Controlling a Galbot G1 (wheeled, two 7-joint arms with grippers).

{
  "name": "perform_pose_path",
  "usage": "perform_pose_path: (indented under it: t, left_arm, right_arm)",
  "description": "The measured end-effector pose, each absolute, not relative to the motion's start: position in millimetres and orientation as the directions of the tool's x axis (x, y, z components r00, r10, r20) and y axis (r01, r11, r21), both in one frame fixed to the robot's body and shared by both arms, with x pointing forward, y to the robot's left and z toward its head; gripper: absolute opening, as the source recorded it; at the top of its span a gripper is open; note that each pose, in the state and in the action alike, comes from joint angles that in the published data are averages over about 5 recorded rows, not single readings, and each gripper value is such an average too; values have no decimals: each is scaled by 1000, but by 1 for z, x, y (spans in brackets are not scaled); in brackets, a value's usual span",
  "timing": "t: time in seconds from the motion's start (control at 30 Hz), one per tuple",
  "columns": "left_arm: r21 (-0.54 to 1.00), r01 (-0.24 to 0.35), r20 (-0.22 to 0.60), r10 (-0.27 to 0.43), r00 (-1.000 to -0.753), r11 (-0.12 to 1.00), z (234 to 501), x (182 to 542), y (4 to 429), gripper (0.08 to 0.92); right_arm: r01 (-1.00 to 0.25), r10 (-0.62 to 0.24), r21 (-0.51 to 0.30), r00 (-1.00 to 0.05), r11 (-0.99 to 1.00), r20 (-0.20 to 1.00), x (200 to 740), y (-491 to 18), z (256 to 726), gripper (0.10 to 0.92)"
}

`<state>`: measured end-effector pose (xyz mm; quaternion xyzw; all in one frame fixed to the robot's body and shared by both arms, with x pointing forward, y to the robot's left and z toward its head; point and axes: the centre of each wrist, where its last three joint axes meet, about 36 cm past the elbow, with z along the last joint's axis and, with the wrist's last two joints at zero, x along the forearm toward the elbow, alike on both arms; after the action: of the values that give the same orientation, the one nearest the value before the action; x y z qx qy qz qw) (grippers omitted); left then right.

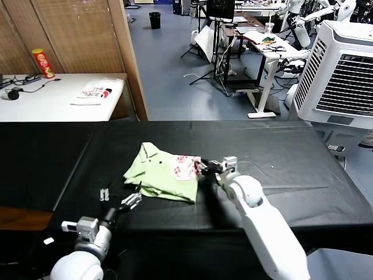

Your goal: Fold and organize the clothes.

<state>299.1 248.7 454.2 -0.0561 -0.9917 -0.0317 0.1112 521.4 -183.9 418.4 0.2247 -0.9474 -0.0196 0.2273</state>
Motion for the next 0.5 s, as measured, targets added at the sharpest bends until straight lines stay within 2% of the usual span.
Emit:
perform_pose_path:
  t: [0.13, 0.23, 0.5]
  left_arm:
    - [39, 116, 190, 106, -976, 992, 447, 301, 251, 798]
    - [29, 113, 185, 105, -977, 993, 441, 302, 252, 798]
    - [42, 92, 196, 83, -977, 995, 438, 290, 255, 798]
  right_arm:
    - [-427, -412, 46, -832, 903, 371, 495, -206, 425, 684]
    - [-419, -388, -24, -861, 908, 329, 467, -220, 427, 776]
    - [-313, -290, -134, -942, 940, 170, 375, -240, 420, 798]
